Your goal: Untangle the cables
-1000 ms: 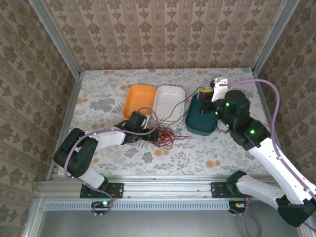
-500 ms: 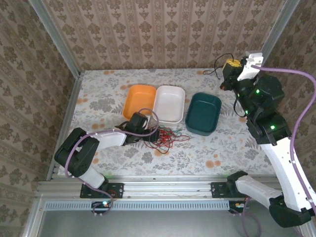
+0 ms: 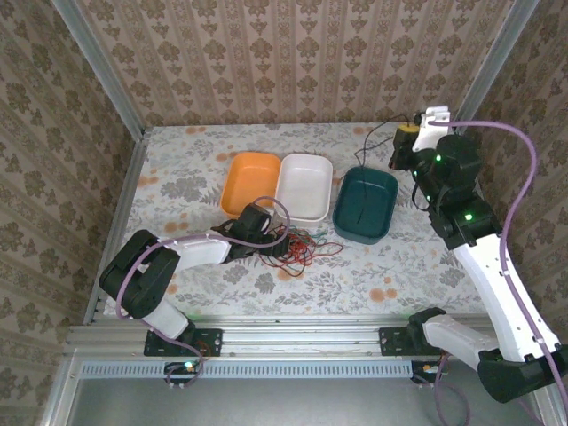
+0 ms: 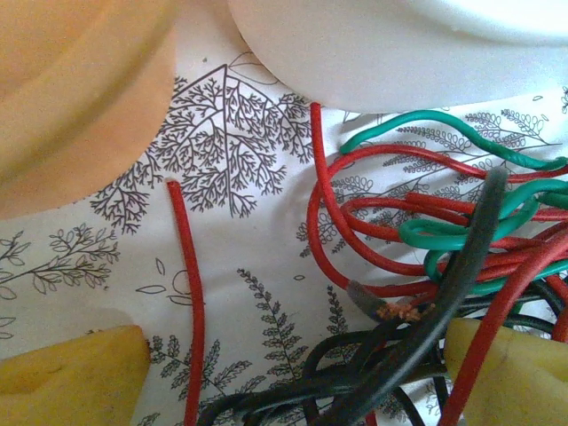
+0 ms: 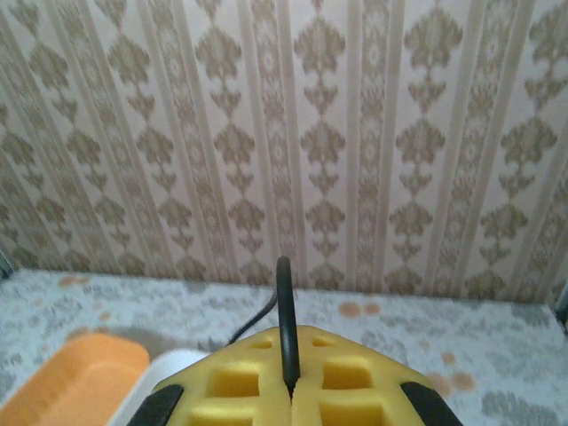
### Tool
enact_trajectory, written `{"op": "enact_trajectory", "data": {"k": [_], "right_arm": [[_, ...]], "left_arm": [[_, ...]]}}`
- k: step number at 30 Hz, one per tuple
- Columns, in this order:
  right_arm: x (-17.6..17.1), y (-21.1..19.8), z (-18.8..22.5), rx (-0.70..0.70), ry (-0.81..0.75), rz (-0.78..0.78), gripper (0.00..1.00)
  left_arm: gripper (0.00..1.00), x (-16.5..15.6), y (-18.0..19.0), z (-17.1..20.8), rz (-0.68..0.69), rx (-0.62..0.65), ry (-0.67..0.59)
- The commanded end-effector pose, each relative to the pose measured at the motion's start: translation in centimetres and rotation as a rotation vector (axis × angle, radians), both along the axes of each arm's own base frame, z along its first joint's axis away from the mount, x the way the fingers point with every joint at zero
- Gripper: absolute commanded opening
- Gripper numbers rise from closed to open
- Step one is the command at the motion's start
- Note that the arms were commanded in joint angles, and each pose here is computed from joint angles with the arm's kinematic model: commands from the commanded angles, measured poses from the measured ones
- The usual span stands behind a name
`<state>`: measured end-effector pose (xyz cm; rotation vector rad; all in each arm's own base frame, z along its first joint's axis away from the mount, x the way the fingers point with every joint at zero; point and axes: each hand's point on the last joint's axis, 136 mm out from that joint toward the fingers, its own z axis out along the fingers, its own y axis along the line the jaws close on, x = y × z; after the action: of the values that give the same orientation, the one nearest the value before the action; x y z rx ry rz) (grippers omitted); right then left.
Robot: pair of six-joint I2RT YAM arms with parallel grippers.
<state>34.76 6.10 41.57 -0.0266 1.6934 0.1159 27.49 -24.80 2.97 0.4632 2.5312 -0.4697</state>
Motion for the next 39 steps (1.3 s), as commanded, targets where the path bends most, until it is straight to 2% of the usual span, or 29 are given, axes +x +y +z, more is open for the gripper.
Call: {"op": "enact_trajectory", "data": {"k": [1,8,11,13,15,20,24,28,32,39], "right_arm": [[-0.4,-0.3,-2.9,0.016,0.05,-0.009,0.0],[0.0,-1.3,-8.3,0.066,0.141,-0.067,0.0],[0.0,-3.3,-8.8,0.089,0.134,-0.144,0.0],[-0.1,-4.7,-8.0,0.122,0.103,-0.174,0.0],[-0.3,-4.8,-6.4,0.164,0.06,-0.132,0.0],[-1.1,-0.4,-0.9,0.237,-0.034,0.167,0.0],[-1.6,1.2,2.5,0.29,-0.087,0.269,0.0],[-2.2,0.9,5.6,0.311,-0.159,0.261,0.0],[-2.2,-0.2,6.7,0.313,-0.184,0.196,0.0],[-0.4,-2.2,2.2,0.291,-0.08,0.058,0.0]], "left_arm": [[0.89,-0.8,1.7,-1.7,0.019,0.099,0.049],[0.89,-0.6,1.6,-1.7,0.019,0.101,0.049],[0.89,-0.6,1.4,-1.7,0.017,0.1,0.047],[0.89,-0.6,1.5,-1.7,0.018,0.104,0.049],[0.89,-0.6,1.6,-1.8,0.019,0.108,0.05],[0.89,-0.6,1.6,-2.6,0.021,0.121,0.068],[0.89,-0.6,1.5,-3.1,0.026,0.127,0.081],[0.89,-0.6,1.3,-3.3,0.02,0.126,0.088],[0.89,-0.6,1.1,-3.4,0.009,0.127,0.091],[0.89,-0.8,1.0,-3.7,-0.005,0.132,0.1]]}}
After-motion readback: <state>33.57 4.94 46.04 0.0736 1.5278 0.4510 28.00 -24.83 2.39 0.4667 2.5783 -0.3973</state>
